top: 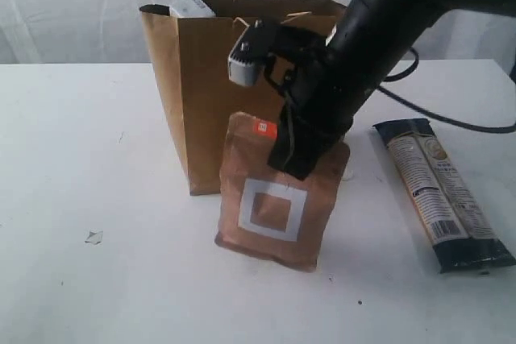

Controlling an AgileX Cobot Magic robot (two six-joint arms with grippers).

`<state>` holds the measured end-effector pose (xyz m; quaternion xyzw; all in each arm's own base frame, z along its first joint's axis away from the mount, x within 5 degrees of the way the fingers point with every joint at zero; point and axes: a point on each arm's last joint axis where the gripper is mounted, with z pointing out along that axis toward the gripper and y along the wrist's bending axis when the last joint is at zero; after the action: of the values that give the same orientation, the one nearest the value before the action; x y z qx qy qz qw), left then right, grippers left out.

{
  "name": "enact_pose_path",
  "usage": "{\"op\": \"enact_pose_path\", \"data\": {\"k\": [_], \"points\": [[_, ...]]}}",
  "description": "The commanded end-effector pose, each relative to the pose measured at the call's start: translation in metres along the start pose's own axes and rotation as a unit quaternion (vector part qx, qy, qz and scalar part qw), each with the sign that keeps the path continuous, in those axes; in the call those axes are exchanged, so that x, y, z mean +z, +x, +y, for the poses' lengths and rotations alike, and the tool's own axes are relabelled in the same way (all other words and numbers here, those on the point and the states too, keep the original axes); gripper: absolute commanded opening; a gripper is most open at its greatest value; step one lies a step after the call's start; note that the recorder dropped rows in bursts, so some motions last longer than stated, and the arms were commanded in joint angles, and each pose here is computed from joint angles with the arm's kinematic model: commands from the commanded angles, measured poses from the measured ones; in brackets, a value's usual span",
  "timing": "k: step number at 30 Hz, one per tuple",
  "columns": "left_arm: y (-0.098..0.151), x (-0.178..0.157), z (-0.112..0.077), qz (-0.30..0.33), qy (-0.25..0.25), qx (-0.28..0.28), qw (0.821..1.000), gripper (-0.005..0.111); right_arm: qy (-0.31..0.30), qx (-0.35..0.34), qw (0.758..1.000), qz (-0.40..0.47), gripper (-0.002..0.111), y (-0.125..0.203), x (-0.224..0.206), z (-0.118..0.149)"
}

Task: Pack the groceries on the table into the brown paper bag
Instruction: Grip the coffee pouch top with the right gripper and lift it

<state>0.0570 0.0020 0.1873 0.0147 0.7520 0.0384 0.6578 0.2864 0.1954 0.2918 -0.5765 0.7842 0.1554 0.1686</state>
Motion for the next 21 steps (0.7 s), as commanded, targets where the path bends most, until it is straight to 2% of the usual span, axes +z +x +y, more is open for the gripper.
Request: {"op": "enact_pose_path", "data": {"k": [1,8,12,17,21], "points": [[0.001,0.000,0.000,-0.001,-0.001,-0.006,1.000,0.035,0.035,0.032,0.997,-0.057,0.000,-0.004,-0.051,0.021],[0.001,0.000,0.000,-0.001,-0.001,-0.006,1.000,0.035,0.100,0.051,0.987,-0.116,0.000,0.022,-0.114,0.048],[0.001,0.000,0.000,-0.001,-0.001,-0.006,1.000,0.035,0.187,0.085,0.965,-0.161,0.000,0.055,-0.146,0.066],[0.001,0.000,0.000,-0.001,-0.001,-0.006,1.000,0.035,0.333,0.091,0.908,-0.239,0.000,0.072,-0.188,0.078],[0.001,0.000,0.000,-0.001,-0.001,-0.006,1.000,0.035,0.431,0.055,0.840,-0.324,0.000,0.063,-0.213,0.072]]}}
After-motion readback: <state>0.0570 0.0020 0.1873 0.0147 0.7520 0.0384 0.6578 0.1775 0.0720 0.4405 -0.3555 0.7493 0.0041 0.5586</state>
